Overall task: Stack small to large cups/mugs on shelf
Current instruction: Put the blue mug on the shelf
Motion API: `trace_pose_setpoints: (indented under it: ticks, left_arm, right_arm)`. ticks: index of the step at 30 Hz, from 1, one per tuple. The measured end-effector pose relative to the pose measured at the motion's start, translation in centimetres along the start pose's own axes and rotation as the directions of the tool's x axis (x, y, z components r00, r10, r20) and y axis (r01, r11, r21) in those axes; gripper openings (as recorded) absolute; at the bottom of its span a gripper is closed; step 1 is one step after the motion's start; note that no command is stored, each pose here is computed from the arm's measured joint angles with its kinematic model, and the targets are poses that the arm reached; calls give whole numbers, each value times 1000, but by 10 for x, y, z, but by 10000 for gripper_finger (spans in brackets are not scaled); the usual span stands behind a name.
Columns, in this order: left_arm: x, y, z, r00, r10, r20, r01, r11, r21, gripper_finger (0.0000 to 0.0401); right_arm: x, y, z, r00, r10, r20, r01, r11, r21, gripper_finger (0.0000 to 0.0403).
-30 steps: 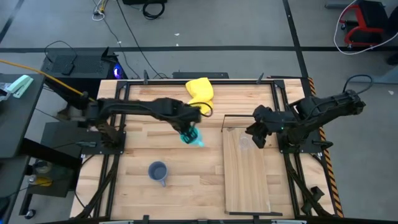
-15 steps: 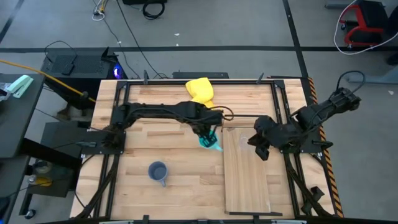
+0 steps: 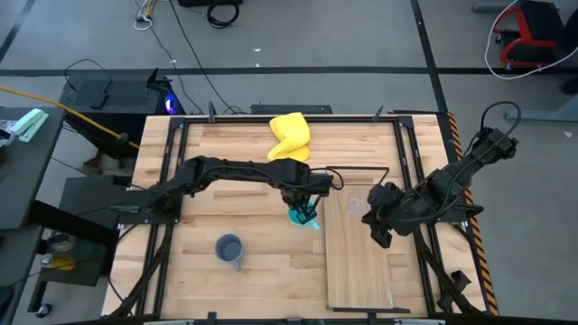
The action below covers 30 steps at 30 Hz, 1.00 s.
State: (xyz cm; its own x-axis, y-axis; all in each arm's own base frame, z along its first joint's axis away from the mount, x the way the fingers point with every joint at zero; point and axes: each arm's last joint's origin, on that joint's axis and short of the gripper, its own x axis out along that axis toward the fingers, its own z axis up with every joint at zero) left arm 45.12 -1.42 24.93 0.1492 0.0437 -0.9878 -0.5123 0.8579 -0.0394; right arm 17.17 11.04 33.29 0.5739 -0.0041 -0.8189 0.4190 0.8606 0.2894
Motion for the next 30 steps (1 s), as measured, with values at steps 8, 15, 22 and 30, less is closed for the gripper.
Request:
trace_pose_setpoints:
  ticks: [8, 15, 22, 30]
  left_arm:
    - [11, -1, 2, 999, -26, -45, 26, 1000, -4, 11]
    - [31, -5, 1, 994, -22, -104, 23, 1000, 13, 11]
    - [35, -7, 1, 994, -21, -109, 23, 1000, 18, 12]
    - [38, -7, 1, 993, -22, -116, 26, 999, 32, 11]
  right_arm:
    - [2, -1, -1, 1000, -23, -12, 23, 1000, -17, 50]
    - [3, 0, -1, 1000, -25, -13, 25, 999, -29, 50]
    - [11, 4, -2, 998, -52, -24, 51, 997, -66, 50]
    - [20, 8, -3, 996, -81, -38, 78, 994, -79, 50]
